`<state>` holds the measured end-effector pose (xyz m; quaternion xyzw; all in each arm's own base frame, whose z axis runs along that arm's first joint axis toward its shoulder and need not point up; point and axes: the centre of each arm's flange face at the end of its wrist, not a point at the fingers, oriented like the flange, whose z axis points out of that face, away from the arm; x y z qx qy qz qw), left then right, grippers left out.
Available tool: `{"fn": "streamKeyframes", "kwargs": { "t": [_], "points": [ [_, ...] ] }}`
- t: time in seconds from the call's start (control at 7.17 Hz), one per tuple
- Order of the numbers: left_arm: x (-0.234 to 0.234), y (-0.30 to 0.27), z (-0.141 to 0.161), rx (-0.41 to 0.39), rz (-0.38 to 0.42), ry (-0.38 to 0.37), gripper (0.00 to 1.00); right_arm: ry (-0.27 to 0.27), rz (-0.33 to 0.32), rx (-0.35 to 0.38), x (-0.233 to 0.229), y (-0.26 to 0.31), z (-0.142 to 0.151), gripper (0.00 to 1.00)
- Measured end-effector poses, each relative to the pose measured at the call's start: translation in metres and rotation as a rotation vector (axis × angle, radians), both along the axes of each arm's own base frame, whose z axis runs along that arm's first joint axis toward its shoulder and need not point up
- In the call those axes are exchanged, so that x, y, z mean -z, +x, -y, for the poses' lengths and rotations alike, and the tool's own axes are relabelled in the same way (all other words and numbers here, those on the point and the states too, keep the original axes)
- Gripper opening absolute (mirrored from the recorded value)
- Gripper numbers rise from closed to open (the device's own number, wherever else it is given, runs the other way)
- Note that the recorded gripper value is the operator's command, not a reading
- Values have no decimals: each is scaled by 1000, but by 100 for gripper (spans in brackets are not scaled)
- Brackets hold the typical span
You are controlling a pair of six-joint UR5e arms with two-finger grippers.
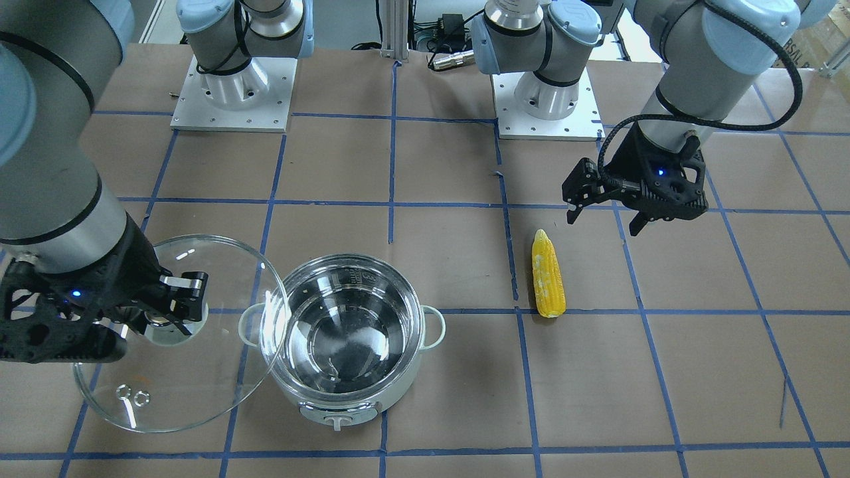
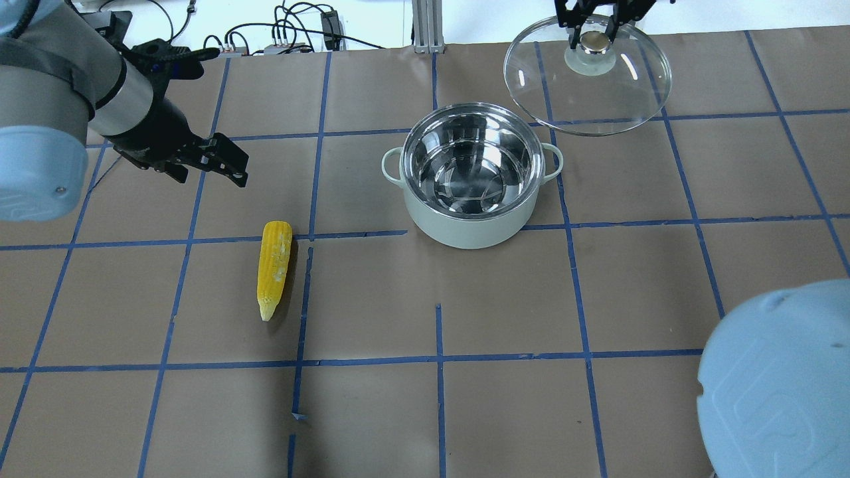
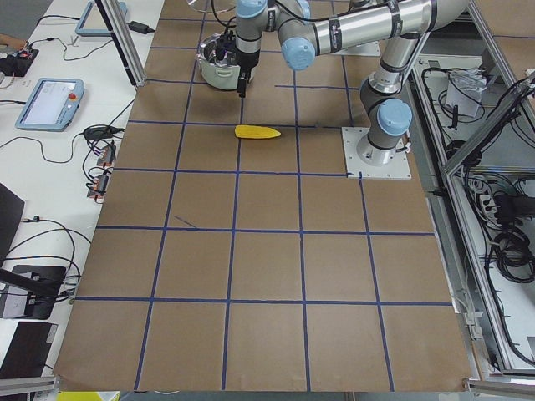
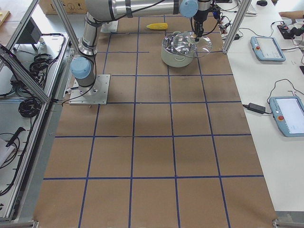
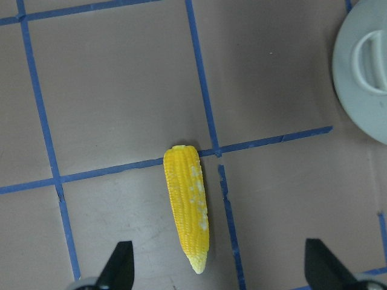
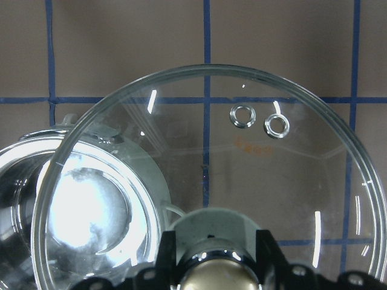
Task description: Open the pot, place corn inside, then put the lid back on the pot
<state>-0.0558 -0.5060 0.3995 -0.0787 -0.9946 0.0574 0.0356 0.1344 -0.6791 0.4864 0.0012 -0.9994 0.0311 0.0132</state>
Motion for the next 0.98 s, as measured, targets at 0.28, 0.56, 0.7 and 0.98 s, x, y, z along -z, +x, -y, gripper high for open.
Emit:
{"fn": "streamKeyframes", "kwargs": {
  "t": [0.28,0.56,0.7,0.98],
  "points": [
    [55,7,2,3,11,-39,100,21,7,21,-7,-33,-2,29],
    [101,10,11,5,20,-57,100,43,8,39,-36,-50,-29,29],
    [121,11,14,3,20,-51,100,48,8,37,-57,-52,-51,29],
    [164,9,6,-6,23,-59,100,61,16,20,-72,-47,-83,29]
  ]
}}
